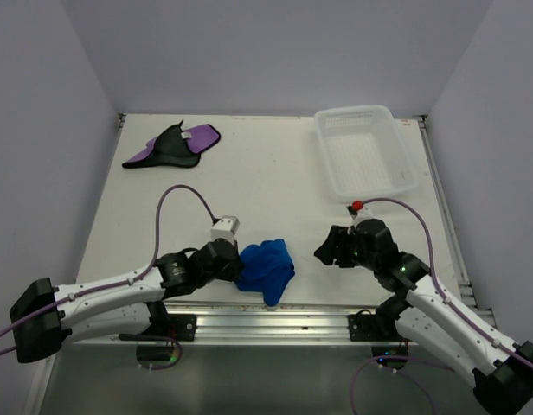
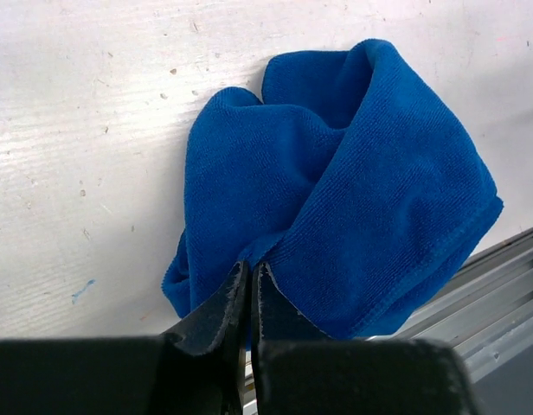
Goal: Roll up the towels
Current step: Flatten the towel
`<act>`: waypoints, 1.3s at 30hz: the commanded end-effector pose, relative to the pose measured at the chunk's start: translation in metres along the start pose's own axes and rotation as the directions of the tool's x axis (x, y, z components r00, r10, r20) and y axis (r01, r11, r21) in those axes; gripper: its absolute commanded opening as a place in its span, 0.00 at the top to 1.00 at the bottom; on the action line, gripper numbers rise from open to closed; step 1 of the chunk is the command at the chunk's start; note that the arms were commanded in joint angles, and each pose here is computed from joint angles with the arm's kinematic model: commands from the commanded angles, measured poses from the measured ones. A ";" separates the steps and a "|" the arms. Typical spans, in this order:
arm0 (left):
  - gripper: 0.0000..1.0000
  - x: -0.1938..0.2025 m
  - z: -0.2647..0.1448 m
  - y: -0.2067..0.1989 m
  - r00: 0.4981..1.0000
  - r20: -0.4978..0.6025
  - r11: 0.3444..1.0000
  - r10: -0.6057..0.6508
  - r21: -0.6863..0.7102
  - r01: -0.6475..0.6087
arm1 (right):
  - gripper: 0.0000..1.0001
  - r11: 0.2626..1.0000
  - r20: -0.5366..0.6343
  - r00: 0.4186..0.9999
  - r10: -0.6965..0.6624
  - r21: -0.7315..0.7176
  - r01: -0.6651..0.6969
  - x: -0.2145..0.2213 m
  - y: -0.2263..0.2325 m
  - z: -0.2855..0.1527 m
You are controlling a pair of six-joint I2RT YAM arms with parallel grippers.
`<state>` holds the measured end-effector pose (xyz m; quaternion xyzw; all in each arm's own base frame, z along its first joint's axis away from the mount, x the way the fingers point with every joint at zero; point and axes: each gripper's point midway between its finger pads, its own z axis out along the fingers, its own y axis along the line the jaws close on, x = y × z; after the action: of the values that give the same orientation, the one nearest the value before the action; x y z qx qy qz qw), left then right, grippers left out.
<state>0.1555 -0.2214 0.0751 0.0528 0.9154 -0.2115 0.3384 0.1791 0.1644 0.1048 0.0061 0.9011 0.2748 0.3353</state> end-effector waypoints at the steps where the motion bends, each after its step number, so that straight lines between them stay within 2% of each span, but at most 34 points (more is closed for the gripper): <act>1: 0.97 -0.019 -0.006 -0.013 0.998 0.059 0.999 -0.034 0.043 0.032 | 0.41 0.998 0.018 1.000 0.014 -0.060 -0.013 -0.005 0.014 0.005; 2: 1.00 -0.022 -0.008 -0.013 0.997 0.066 0.998 -0.035 0.045 0.032 | 0.41 0.997 0.006 1.000 0.015 -0.080 -0.014 -0.002 0.018 0.006; 5: 1.00 -0.030 -0.014 -0.016 0.995 0.089 0.998 -0.041 0.055 0.036 | 0.43 0.993 -0.016 1.000 0.019 -0.115 -0.021 0.004 0.027 0.013; 9: 1.00 -0.053 -0.031 -0.025 0.987 0.151 0.995 -0.063 0.086 0.050 | 0.46 0.985 0.023 1.000 0.000 -0.173 0.004 -0.001 0.039 0.013; 15: 1.00 -0.089 -0.052 -0.038 0.972 0.227 0.995 -0.058 0.089 0.038 | 0.43 0.956 0.017 0.992 -0.123 -0.265 0.123 0.010 0.060 0.014; 20: 1.00 -0.089 -0.049 -0.041 0.976 0.211 0.996 -0.045 0.078 0.029 | 0.42 0.934 -0.036 0.970 -0.242 -0.278 0.223 0.039 0.065 0.033; 26: 1.00 -0.082 -0.044 -0.040 0.981 0.189 0.997 -0.044 0.072 0.031 | 0.41 0.917 -0.018 0.949 -0.314 -0.266 0.298 0.047 0.075 0.054; 32: 1.00 -0.083 -0.046 -0.038 0.981 0.190 0.998 -0.041 0.064 0.029 | 0.48 0.946 0.008 0.952 -0.305 -0.114 0.304 0.039 0.058 0.078; 34: 1.00 -0.084 -0.047 -0.038 0.981 0.192 0.997 -0.041 0.066 0.028 | 0.48 0.943 -0.006 0.950 -0.312 -0.123 0.309 0.042 0.059 0.083; 39: 1.00 -0.082 -0.045 -0.035 0.982 0.187 0.998 -0.035 0.053 0.025 | 0.49 0.929 0.045 0.956 -0.291 -0.225 0.294 0.037 0.084 0.086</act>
<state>0.1770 -0.2314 0.1582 0.0335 0.8817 -0.2423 0.4035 0.1689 0.2564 0.0331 -0.1682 0.8928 0.2708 0.3182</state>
